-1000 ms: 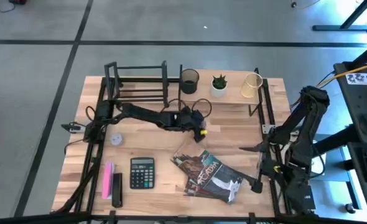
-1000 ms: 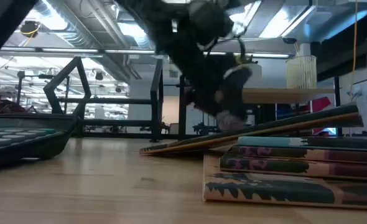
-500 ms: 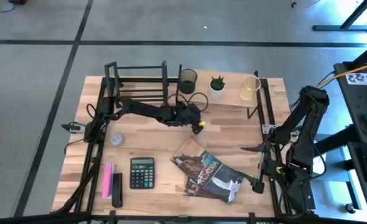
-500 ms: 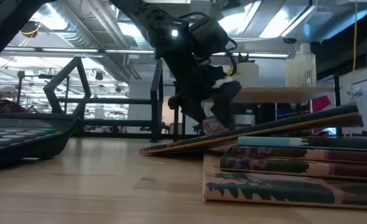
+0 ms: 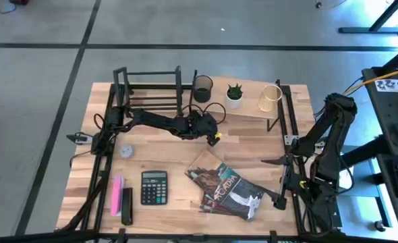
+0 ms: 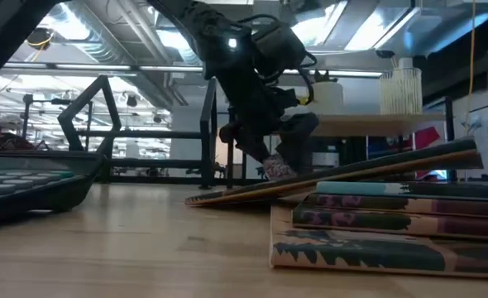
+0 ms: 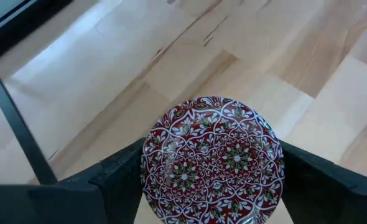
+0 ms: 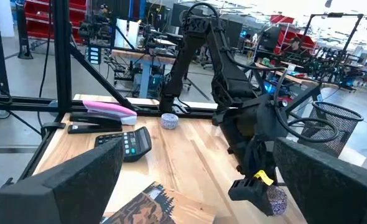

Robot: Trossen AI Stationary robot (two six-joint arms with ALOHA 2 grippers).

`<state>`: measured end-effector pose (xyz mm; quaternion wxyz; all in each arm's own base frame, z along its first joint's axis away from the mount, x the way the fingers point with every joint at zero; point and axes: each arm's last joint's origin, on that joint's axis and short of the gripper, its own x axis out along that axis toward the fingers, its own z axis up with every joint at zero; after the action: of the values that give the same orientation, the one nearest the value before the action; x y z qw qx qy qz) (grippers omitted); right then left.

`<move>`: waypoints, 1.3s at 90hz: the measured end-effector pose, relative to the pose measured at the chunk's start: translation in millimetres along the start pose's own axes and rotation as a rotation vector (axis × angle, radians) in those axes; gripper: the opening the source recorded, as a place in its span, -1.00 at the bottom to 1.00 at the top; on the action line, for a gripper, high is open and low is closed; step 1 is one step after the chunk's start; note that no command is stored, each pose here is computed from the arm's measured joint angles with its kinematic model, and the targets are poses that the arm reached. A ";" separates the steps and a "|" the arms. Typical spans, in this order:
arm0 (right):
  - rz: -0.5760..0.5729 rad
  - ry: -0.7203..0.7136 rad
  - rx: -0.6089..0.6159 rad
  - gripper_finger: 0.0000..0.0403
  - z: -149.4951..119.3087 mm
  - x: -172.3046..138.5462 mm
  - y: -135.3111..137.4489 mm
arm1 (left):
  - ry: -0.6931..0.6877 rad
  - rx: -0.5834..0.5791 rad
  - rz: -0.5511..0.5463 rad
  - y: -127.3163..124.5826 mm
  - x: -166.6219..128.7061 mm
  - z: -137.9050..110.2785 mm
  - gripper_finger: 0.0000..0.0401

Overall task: Stock shelves
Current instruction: Put the red scented candle jar under the shelf

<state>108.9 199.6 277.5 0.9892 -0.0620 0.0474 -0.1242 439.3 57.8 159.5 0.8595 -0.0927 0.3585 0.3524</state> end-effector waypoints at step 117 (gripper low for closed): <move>-0.002 0.007 0.072 0.98 -14.3 0.7 -1.6 | 0.177 0.047 -0.208 12.9 7.3 -2.4 0.63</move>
<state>107.6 196.4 263.6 0.9905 -0.0259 0.0463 -0.1272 432.8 70.2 154.0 0.8583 -0.1401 0.4297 0.2432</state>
